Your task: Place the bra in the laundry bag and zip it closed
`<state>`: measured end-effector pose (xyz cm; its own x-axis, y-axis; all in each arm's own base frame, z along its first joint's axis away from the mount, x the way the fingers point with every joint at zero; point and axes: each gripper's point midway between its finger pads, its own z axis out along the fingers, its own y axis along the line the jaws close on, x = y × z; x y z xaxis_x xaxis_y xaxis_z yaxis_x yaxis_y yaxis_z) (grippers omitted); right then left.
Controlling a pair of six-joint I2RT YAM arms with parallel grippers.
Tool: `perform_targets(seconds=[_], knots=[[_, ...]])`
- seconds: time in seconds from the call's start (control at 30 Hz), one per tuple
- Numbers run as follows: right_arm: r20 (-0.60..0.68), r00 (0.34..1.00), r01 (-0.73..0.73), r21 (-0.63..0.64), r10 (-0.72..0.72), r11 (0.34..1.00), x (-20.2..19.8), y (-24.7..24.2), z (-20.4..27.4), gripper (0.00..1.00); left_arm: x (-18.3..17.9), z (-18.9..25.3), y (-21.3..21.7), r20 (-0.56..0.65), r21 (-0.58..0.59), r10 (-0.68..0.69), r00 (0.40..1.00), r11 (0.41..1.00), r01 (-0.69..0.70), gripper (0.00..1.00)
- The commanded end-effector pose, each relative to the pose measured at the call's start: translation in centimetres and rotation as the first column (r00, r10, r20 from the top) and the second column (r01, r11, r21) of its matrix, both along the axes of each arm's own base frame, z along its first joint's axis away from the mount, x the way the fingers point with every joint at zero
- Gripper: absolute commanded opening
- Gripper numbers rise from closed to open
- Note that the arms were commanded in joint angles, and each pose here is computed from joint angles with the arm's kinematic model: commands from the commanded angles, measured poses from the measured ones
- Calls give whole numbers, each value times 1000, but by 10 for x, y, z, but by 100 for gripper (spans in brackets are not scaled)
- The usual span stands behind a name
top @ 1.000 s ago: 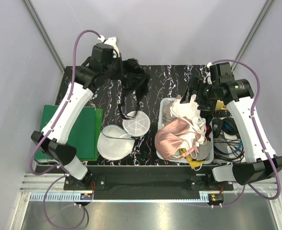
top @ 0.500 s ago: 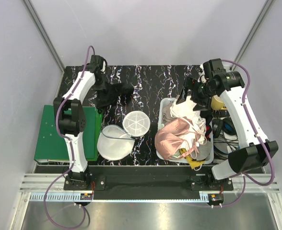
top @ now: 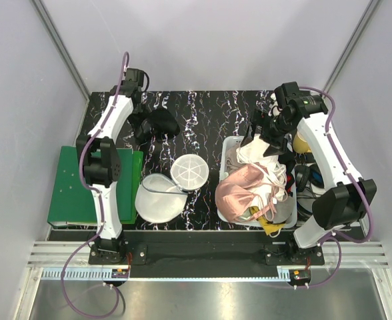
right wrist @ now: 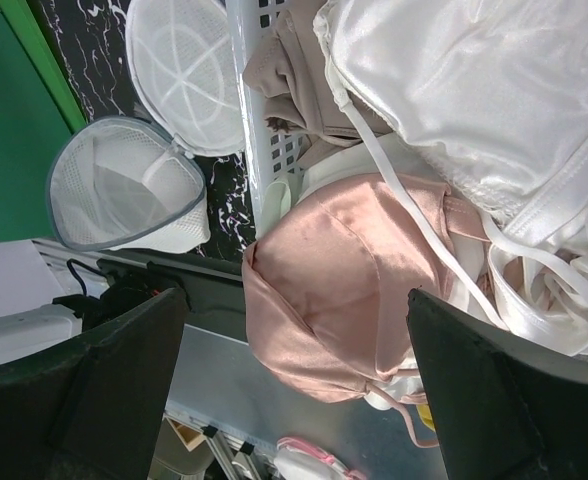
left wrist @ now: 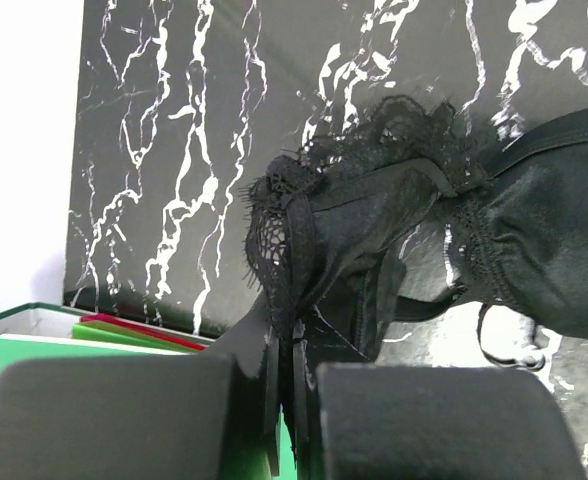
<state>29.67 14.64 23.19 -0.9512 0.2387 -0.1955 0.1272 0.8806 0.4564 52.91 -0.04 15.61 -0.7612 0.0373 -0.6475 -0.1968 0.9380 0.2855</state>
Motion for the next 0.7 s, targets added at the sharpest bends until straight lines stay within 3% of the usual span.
perform_targets(seconds=[0.0,0.1,0.27,0.4,0.67], knots=[[22,1000,-10,37,9,999,7,8,9,100,8,78,-5,211,-69,27,977,998,-13,1],[20,1000,-11,41,11,999,9,9,6,100,0,69,1,167,-41,53,984,998,-47,6],[3,1000,-17,52,17,999,4,12,0,100,-7,46,17,121,35,150,981,987,-156,6],[-11,1000,-18,42,18,999,-1,10,-6,100,-1,53,27,170,95,242,955,961,-260,6],[-49,998,-27,39,29,999,-7,10,-17,100,25,31,2,194,157,250,949,947,-282,8]])
